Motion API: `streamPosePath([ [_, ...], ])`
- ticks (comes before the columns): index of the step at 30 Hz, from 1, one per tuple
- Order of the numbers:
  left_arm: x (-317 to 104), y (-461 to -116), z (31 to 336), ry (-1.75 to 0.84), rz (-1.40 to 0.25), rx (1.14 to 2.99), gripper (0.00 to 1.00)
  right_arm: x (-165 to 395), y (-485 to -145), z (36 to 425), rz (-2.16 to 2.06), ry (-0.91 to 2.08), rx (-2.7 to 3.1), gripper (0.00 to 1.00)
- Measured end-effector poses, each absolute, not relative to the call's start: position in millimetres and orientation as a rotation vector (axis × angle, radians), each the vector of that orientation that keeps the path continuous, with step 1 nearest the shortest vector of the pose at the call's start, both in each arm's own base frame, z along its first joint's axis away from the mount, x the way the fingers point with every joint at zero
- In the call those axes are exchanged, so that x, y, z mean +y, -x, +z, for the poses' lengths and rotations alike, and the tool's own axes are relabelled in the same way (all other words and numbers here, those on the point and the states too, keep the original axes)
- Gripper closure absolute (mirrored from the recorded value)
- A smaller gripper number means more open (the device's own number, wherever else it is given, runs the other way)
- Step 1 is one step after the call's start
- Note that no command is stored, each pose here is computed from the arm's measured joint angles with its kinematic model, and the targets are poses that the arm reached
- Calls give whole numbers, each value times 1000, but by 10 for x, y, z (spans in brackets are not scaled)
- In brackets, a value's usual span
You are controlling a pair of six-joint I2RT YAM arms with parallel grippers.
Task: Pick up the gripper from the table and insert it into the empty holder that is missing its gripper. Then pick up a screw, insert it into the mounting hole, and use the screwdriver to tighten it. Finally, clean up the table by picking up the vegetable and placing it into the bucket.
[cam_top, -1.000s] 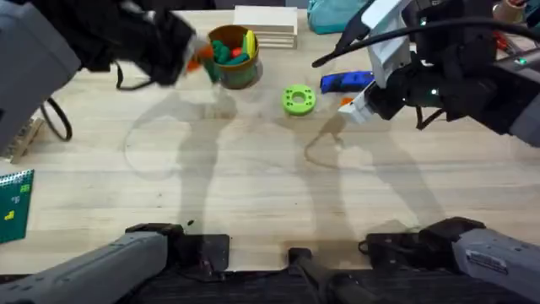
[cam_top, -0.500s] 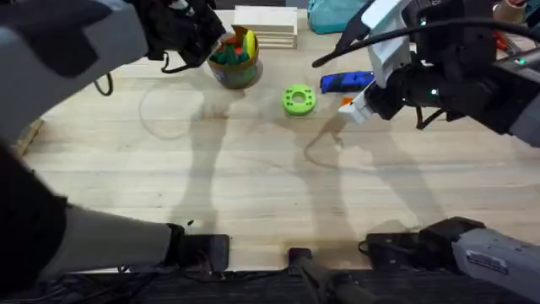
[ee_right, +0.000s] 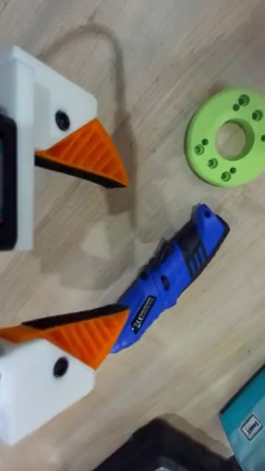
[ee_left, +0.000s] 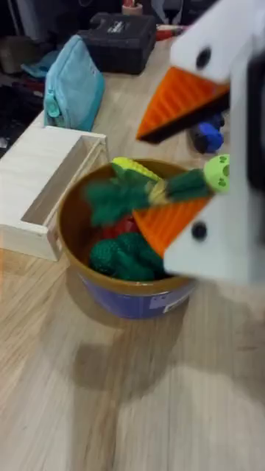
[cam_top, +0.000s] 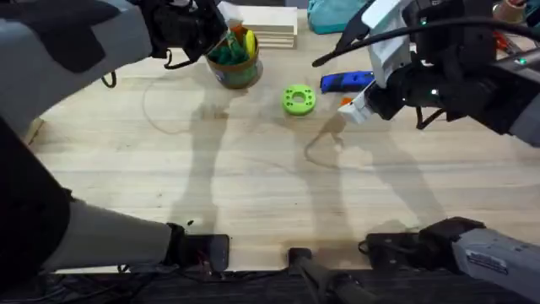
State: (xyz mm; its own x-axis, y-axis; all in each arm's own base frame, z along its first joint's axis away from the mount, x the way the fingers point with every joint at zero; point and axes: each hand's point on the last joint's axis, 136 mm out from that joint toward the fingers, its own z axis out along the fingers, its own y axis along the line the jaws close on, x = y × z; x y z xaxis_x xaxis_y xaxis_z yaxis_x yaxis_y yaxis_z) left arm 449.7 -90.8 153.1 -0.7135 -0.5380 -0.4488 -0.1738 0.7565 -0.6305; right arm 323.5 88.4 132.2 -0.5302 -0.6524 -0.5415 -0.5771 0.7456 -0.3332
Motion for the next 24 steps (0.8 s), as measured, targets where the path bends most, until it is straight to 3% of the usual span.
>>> streamPosePath([
  [4, -933, -4485, 1544, 458, -740, 2322, 54, 883, -3231, 1318, -142, 905, 2288, 61],
  [5, -949, -4447, 1738, 360, -728, 2288, 6, 872, -3194, 1291, -106, 818, 2338, 60],
  [9, -932, -4225, 2224, 203, -677, 2212, 2, 803, -2966, 1289, -83, 786, 2441, 59],
  [13, -902, -3785, 2578, 36, -599, 2193, 2, 745, -2774, 1610, -74, 764, 2472, 58],
  [20, -830, -2850, 2563, -231, -473, 2331, 3, 656, -2475, 2411, -56, 683, 2394, 58],
  [24, -801, -2492, 2531, -327, -439, 2374, 3, 606, -2308, 2693, -45, 636, 2310, 58],
])
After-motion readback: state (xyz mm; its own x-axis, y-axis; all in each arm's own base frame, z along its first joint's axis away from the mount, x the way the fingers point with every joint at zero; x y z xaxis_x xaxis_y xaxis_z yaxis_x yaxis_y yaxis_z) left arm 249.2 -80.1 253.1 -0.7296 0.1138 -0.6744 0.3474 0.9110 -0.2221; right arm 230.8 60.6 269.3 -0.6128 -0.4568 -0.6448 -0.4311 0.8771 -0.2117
